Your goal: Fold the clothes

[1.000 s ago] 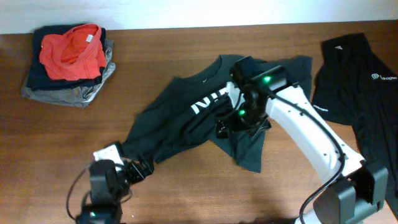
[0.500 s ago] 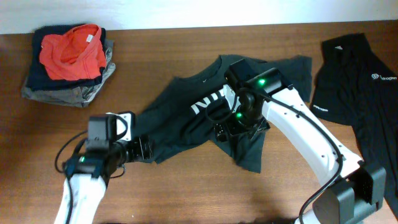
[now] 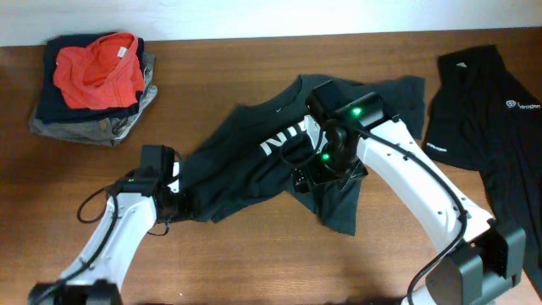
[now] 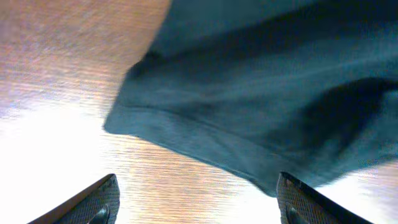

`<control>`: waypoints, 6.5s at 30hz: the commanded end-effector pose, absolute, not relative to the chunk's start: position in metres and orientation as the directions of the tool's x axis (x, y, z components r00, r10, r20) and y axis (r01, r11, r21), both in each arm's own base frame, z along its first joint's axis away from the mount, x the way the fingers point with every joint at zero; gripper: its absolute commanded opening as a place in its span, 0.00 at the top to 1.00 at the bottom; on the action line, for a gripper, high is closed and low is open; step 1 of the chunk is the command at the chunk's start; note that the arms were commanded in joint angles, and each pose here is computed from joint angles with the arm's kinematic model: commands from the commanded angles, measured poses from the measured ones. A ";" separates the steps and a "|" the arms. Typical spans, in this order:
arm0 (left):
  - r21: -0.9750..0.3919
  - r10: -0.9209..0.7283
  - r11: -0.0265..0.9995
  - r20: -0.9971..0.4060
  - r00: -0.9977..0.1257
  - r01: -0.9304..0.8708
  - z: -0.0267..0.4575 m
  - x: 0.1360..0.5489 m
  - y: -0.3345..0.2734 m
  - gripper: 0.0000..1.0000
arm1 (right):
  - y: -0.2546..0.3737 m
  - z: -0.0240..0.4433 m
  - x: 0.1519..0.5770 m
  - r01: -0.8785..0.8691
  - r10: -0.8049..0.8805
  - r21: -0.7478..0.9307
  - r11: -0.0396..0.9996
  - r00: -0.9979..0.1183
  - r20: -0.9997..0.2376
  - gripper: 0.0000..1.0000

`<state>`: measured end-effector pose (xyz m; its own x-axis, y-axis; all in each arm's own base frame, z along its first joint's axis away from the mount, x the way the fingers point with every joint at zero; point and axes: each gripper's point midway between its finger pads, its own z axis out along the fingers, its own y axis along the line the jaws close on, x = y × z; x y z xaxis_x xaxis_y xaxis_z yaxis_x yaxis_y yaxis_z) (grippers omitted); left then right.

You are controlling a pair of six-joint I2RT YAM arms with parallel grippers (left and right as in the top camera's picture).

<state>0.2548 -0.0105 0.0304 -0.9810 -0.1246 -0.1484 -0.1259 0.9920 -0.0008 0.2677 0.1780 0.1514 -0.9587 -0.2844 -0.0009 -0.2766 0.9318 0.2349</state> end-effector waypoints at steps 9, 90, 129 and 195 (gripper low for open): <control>0.096 -0.140 0.983 -0.145 -0.980 -0.155 0.018 0.264 0.007 0.19 | 0.173 0.144 0.258 -0.283 -0.295 0.222 0.933 -0.955 0.021 0.01; 0.116 -0.186 0.975 -0.058 -0.981 -0.192 -0.017 0.261 0.022 0.94 | 0.215 -0.007 0.311 0.161 0.162 0.090 0.983 -0.987 -0.002 0.47; -0.096 -0.253 0.967 -0.421 -0.871 -0.235 0.175 0.264 0.003 1.00 | 0.138 0.220 0.259 0.157 0.219 0.186 0.970 -0.893 -0.393 0.96; 0.050 -0.244 0.935 -0.629 -0.738 -0.352 0.304 0.416 0.046 0.99 | 0.016 0.326 0.290 0.474 0.277 -0.132 0.870 -0.694 -0.664 0.96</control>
